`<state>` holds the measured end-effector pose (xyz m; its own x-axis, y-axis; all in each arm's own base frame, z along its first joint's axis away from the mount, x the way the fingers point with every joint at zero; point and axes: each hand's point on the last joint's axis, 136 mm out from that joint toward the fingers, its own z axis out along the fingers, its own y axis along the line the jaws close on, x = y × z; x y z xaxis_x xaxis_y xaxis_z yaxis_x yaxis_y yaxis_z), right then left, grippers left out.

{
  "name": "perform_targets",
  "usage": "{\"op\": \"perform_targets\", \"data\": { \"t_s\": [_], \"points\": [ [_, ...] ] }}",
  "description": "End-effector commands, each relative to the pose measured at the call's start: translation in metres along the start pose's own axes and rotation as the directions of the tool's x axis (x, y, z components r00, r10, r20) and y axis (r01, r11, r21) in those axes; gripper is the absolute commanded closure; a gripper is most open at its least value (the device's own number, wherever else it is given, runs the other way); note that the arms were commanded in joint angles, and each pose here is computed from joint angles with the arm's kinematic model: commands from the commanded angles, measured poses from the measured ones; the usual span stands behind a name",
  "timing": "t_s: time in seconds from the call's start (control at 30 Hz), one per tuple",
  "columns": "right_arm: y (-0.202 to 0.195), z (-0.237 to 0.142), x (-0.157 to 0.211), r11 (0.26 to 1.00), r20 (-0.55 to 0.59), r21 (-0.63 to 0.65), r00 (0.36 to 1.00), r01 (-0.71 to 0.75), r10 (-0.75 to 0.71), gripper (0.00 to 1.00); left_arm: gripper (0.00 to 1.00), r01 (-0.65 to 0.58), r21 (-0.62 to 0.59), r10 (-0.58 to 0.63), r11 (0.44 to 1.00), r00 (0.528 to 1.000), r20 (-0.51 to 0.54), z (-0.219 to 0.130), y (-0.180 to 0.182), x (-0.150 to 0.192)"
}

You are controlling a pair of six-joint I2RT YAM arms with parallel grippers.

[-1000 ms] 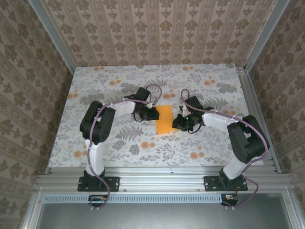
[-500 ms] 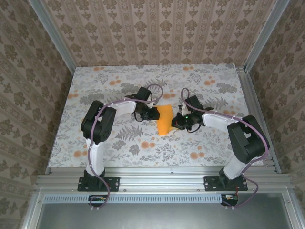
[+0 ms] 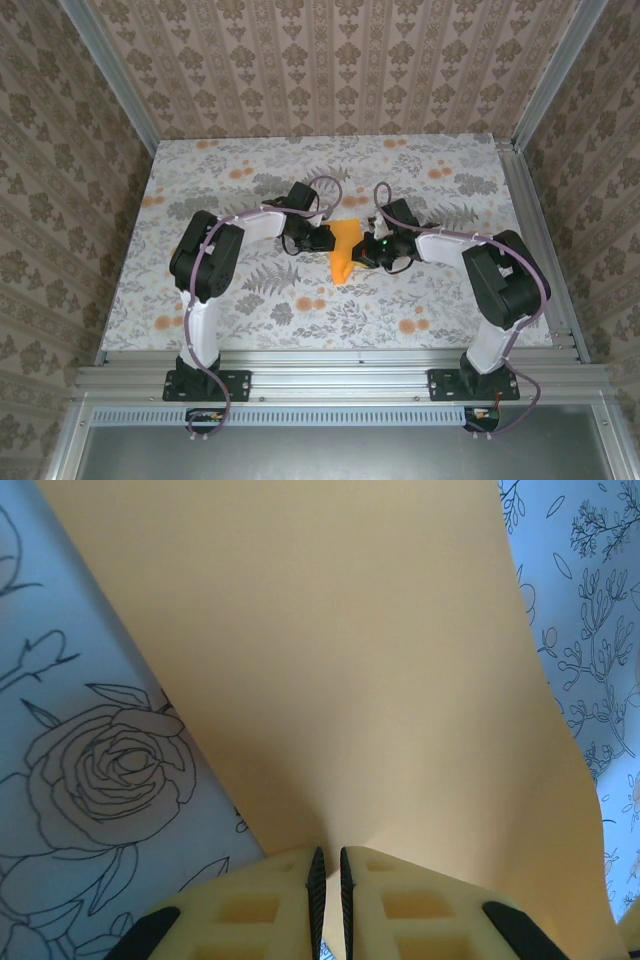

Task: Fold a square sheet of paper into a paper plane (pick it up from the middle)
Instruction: Third fold the triangle at the center of the table.

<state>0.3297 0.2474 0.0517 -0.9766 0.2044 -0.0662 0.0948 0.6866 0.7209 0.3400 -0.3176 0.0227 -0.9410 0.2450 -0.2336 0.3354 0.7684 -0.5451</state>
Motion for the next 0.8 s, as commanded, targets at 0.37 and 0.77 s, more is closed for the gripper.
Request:
{"op": "perform_targets", "data": {
  "t_s": [0.37,0.77],
  "points": [
    [0.008,0.022,-0.023,0.999,0.007,-0.023,0.999,-0.032,0.032,0.97,0.84,0.011,-0.027,-0.013,1.0,0.997,-0.078,0.014,0.014,0.025],
    [0.002,0.035,-0.027,0.999,-0.006,-0.006,0.999,-0.05,0.05,0.98,0.84,0.029,-0.014,-0.03,0.999,0.996,-0.079,0.016,0.017,0.028]
  ]
}}
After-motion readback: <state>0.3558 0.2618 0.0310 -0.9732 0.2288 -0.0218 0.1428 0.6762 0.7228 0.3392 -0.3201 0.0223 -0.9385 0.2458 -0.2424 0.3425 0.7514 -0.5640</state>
